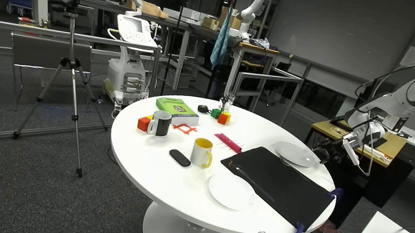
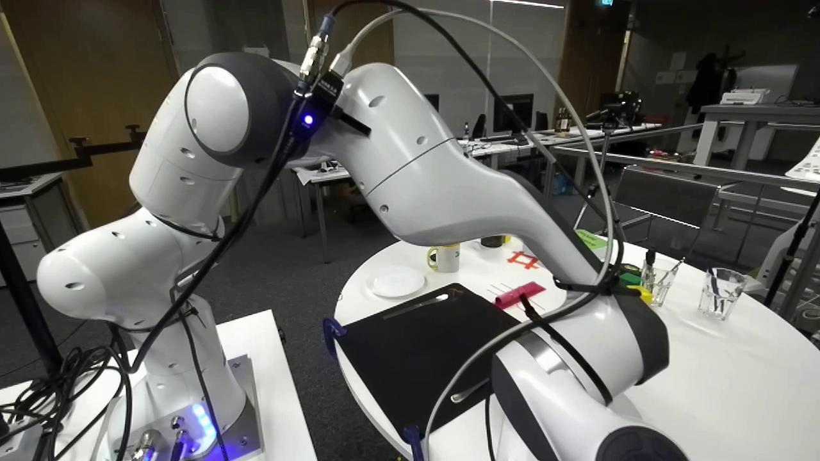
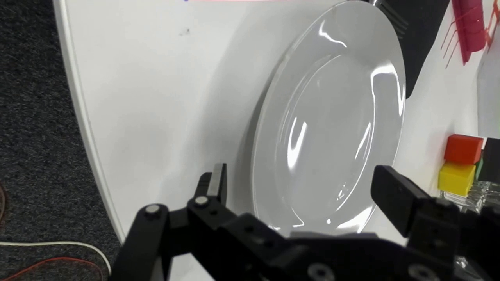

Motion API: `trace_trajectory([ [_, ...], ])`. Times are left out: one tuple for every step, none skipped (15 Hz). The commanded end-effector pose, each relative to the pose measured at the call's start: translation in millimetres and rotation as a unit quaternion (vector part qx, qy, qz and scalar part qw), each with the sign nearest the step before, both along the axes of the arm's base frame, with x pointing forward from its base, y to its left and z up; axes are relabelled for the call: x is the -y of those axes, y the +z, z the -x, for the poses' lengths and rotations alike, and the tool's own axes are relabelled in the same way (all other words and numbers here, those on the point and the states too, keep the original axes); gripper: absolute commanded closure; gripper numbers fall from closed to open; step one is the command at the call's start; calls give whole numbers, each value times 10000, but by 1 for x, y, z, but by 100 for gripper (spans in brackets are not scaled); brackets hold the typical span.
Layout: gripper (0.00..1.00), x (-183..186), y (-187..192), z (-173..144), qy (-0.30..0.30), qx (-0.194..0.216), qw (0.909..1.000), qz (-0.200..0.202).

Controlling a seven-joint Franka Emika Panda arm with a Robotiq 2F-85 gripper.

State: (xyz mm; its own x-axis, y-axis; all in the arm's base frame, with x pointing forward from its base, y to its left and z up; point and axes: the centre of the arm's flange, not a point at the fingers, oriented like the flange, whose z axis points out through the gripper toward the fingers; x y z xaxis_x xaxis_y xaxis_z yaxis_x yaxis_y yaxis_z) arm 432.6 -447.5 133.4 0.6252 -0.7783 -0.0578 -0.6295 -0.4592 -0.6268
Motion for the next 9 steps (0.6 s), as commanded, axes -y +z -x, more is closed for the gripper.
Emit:
trace_trajectory([
  [0, 2, -2, -8, -116, -82, 9999, 38],
  [0, 1, -3, -8, -122, -81, 9999, 25],
  [0, 1, -3, -9, -123, -86, 9999, 15],
  [0, 1, -3, -9, -131, -79, 9999, 9],
  [0, 1, -3, -9, -121, -65, 9999, -6],
  [0, 1, -4, -9, -116, -66, 9999, -2],
  [0, 1, -4, -8, -115, -64, 9999, -7],
  [0, 1, -5, -8, -124, -70, 9999, -12],
  [0, 2, -6, -7, -130, -87, 9999, -34],
])
